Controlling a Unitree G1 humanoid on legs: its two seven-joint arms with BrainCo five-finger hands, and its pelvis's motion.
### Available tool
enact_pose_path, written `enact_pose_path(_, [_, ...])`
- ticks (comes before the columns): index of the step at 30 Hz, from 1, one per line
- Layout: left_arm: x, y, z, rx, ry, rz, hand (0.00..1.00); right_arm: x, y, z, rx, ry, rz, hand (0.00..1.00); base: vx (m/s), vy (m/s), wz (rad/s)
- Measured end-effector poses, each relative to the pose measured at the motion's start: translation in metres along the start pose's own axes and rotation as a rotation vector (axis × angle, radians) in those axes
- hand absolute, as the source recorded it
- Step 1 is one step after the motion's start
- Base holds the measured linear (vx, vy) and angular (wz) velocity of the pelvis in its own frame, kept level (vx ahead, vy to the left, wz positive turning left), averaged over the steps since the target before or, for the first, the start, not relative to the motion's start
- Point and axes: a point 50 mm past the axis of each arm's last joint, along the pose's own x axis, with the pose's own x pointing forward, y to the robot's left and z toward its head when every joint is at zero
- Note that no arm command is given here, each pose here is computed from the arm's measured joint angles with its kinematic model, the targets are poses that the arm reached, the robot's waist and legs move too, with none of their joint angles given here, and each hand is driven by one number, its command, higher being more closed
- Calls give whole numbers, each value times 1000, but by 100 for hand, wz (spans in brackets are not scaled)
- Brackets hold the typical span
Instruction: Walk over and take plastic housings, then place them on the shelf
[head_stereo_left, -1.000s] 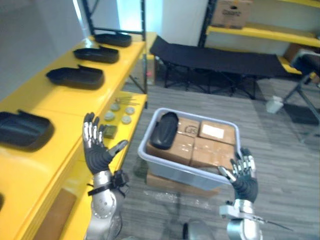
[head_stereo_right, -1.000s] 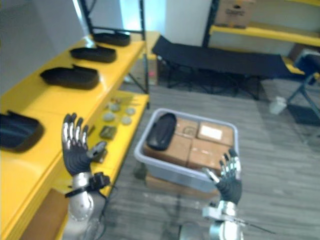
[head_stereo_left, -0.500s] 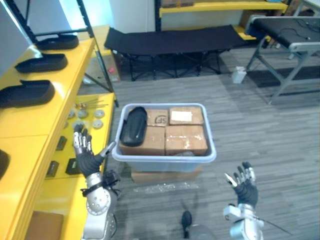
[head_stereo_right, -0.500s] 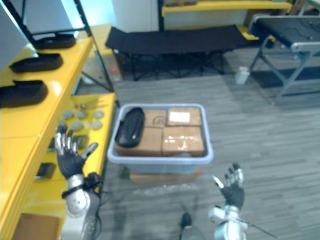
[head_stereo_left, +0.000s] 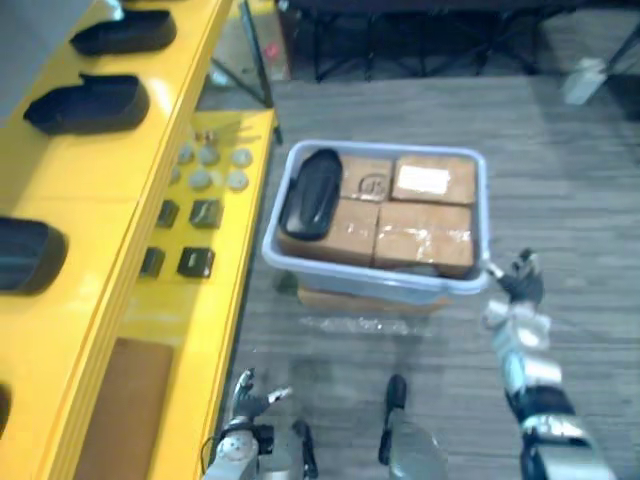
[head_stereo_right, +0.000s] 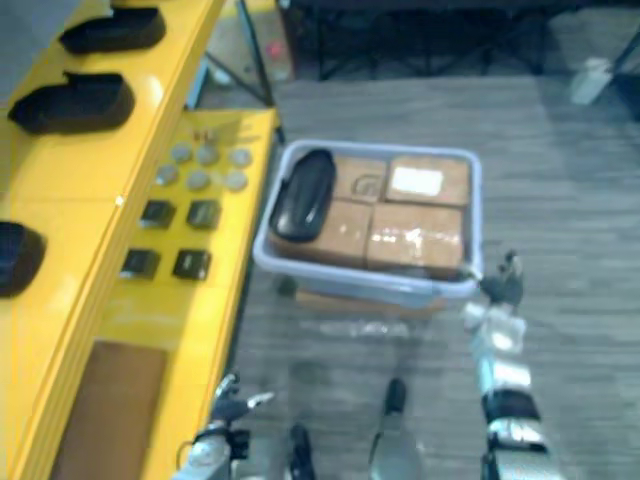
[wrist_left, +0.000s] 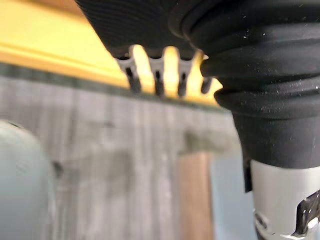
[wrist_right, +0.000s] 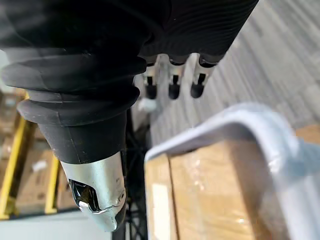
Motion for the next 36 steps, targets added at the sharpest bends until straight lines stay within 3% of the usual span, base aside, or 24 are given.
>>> enact_pose_path(7, [1, -12, -7, -3, -24, -94, 0, 33, 8, 82, -52, -166, -17, 0, -116, 56, 28])
enact_pose_path(11, [6, -15, 0, -28, -59, -117, 0, 38, 21, 115, -167, -264, 10, 0, -135, 38, 26])
enact_pose_path(17, [10, -25, 13, -72, -95, -154, 0, 32, 50, 174, -150, -470, 113, 0, -96, 33, 21])
enact_pose_path(27, [15, -32, 16, -119, -75, -198, 0, 32, 59, 187, -132, -464, 245, 0, 18, 43, 6])
enact_pose_path(36, [13, -41, 7, -176, -11, -262, 0, 30, 55, 201, -230, -489, 355, 0, -16, 40, 8])
